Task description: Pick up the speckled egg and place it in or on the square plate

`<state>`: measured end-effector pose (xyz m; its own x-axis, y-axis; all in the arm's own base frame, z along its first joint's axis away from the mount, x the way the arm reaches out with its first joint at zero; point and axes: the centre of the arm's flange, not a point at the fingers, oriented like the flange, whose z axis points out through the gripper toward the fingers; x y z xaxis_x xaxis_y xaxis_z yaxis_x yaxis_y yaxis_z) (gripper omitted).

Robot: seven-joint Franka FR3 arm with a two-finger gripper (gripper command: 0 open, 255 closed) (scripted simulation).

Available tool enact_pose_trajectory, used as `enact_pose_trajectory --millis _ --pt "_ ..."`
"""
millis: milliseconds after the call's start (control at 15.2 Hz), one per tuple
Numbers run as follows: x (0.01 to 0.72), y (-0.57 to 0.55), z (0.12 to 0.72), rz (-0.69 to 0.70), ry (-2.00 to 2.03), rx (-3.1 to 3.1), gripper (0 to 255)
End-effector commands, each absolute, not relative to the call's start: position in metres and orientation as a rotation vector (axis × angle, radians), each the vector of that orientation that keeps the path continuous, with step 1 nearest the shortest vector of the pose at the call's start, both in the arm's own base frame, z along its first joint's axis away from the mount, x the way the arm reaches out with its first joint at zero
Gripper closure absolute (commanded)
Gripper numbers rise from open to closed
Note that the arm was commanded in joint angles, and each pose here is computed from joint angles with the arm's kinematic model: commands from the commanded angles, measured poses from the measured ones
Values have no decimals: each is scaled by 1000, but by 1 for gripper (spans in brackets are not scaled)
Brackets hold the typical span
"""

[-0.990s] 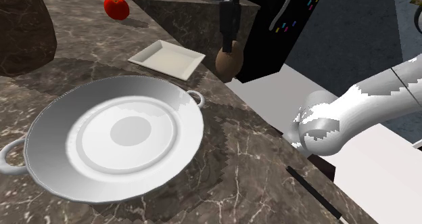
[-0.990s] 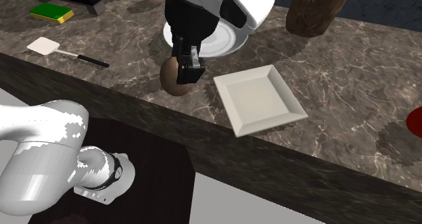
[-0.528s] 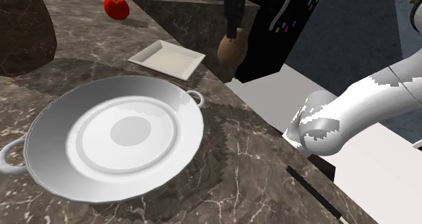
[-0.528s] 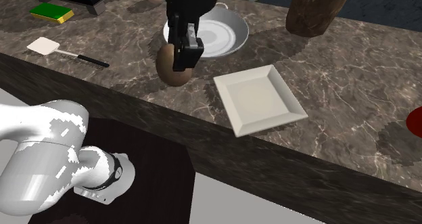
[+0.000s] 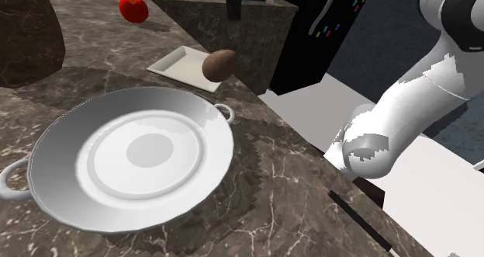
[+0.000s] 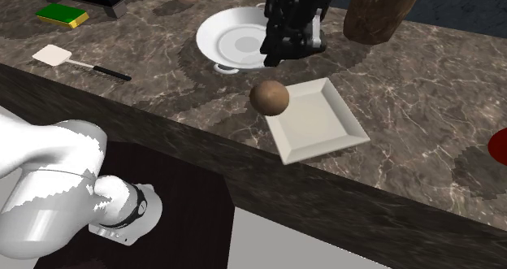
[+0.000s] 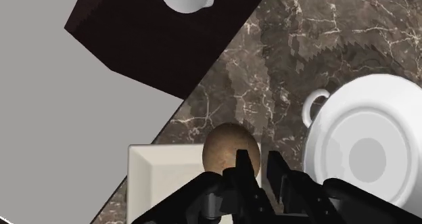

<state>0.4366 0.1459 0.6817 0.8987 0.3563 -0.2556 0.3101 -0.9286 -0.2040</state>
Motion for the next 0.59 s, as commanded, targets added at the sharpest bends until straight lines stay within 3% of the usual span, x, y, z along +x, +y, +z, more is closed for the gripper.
enact_pose_trajectory --millis 0,264,330,528 --pt "463 150 684 435 -514 -2906 255" --pt "489 154 688 435 -514 -2906 255" --pt "489 154 688 435 -514 -2906 0" --pt "485 149 653 349 242 -2993 0"
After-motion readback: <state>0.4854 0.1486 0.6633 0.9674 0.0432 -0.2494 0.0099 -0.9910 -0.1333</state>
